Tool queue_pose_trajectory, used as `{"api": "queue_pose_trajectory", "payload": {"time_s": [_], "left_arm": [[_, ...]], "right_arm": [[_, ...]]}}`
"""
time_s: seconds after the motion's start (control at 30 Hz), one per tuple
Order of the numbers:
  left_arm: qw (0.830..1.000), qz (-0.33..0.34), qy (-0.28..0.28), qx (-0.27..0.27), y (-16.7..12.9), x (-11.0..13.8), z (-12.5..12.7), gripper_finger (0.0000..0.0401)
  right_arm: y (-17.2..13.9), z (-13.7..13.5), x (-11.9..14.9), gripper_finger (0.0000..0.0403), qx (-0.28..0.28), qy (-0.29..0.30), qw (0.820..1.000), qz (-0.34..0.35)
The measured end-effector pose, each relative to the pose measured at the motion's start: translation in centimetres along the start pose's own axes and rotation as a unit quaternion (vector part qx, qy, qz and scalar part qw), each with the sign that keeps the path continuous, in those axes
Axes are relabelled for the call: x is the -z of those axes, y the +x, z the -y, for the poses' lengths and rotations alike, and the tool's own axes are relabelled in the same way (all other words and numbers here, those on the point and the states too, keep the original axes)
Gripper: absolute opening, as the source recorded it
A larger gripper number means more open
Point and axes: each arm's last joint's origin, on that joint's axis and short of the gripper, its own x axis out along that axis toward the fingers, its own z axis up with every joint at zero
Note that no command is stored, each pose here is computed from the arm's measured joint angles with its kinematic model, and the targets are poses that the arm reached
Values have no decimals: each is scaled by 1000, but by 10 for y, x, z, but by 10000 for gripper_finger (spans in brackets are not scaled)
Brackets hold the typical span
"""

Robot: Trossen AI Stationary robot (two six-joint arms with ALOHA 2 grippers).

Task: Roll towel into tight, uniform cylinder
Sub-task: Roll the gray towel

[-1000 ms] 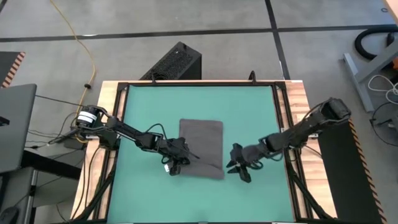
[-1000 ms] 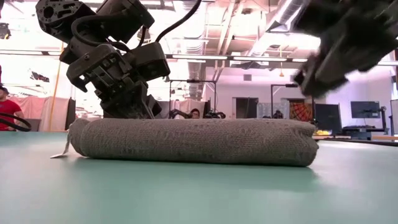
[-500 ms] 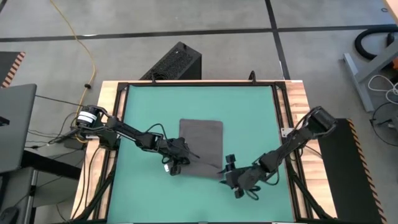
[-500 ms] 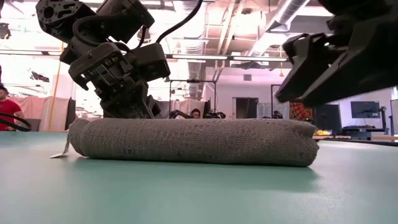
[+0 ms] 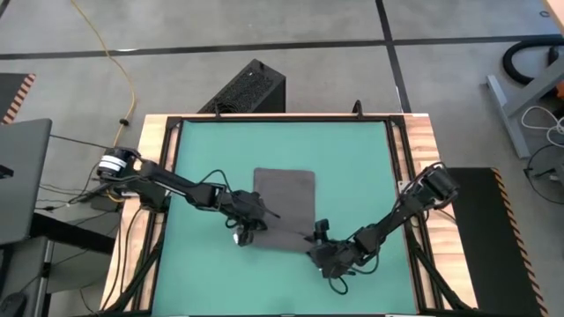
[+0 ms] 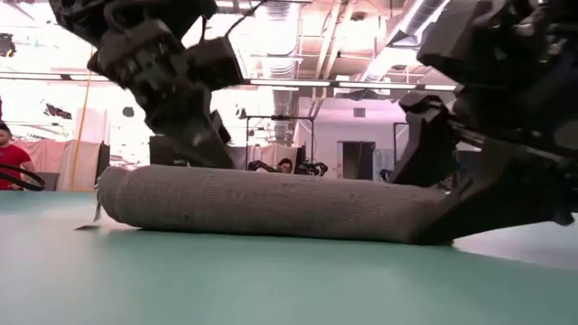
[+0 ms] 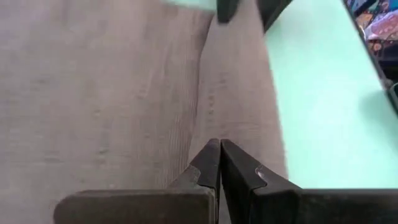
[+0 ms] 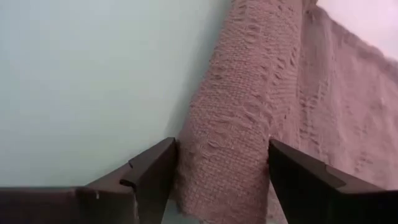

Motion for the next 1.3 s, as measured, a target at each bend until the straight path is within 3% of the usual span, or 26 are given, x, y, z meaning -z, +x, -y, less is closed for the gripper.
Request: {"api": "queue_pose_trajectory", "payload": {"time_s": [0.13,0.23,0.37,0.47,0.7,0.87,1.07,1.3], "left_arm": [[999,46,12,0,-22,-15,7,0],[996,83,36,19,-31,-24,18,0],[993,82,66,43,-28,-19,35,0],[995,73,70,23,-24,-13,42,0],[994,79,73,17,-23,-11,46,0],[996,63,62,18,-21,-7,48,0],[995,65,80,0,-21,-3,55,0],[995,57,76,-22,3,7,49,0]], "right_arm": [[5,10,0,253,10,25,1000,-9],[11,20,0,205,7,40,999,-18],[21,34,-1,104,-54,90,994,-31],[27,44,-3,45,-120,119,985,-30],[39,65,-8,45,-284,192,939,-10],[42,74,11,46,-353,298,887,17],[37,81,34,46,-373,408,832,47],[38,84,35,46,-377,458,804,24]]}}
